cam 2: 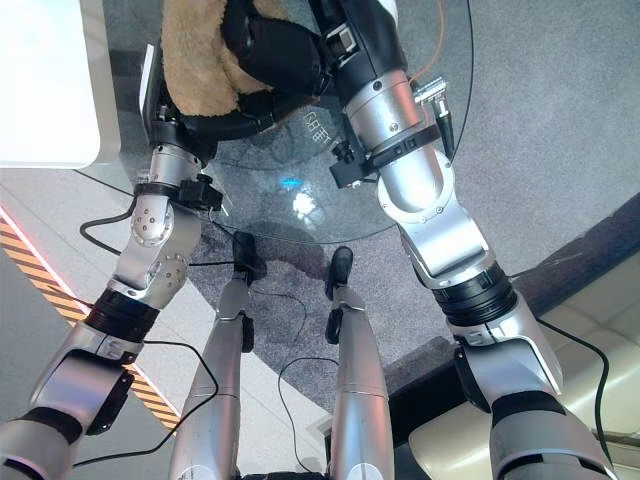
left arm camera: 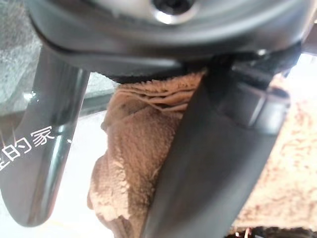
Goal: Wipe the table with a cloth and put it in the basket.
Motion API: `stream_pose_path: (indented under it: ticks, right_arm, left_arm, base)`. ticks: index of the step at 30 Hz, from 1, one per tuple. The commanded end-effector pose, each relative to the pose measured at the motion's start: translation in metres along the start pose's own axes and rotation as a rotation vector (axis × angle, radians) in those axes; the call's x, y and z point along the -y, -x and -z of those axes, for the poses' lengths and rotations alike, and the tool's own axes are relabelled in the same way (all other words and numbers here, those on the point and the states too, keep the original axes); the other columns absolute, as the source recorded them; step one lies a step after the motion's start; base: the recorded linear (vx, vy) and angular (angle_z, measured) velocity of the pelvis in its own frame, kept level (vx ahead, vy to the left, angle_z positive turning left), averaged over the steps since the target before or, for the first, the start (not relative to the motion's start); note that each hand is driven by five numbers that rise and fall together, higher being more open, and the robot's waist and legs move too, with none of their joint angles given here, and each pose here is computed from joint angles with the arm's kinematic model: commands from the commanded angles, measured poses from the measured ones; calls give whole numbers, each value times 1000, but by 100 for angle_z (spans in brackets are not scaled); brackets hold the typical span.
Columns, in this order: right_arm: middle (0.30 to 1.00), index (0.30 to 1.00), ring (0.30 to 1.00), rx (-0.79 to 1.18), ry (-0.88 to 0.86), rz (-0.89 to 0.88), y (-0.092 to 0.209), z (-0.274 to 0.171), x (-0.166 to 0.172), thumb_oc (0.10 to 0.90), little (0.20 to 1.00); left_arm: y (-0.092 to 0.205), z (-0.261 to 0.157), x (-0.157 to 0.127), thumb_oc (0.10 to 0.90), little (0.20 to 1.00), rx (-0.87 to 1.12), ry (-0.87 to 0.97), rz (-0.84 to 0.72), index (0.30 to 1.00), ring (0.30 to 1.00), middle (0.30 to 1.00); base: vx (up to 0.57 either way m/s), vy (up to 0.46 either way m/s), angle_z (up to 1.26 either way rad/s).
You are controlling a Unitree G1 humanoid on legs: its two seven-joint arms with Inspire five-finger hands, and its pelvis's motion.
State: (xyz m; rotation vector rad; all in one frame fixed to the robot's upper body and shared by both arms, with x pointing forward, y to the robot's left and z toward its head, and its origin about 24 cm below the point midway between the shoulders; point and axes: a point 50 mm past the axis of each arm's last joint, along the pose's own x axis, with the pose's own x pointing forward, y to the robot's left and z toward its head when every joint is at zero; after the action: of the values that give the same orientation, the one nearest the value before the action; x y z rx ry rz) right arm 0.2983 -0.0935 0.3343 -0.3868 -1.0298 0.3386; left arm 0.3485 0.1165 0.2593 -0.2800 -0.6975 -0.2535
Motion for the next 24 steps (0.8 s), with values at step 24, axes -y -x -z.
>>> stream_pose_path:
  ticks: [24]
  right_arm:
    - [900,900,900,406,-134,52,-23,-84,12,800,900]
  left_arm:
    - [-18,-71,40,100,200,344,174,200,300,300,300]
  base:
    - [0,0,0]
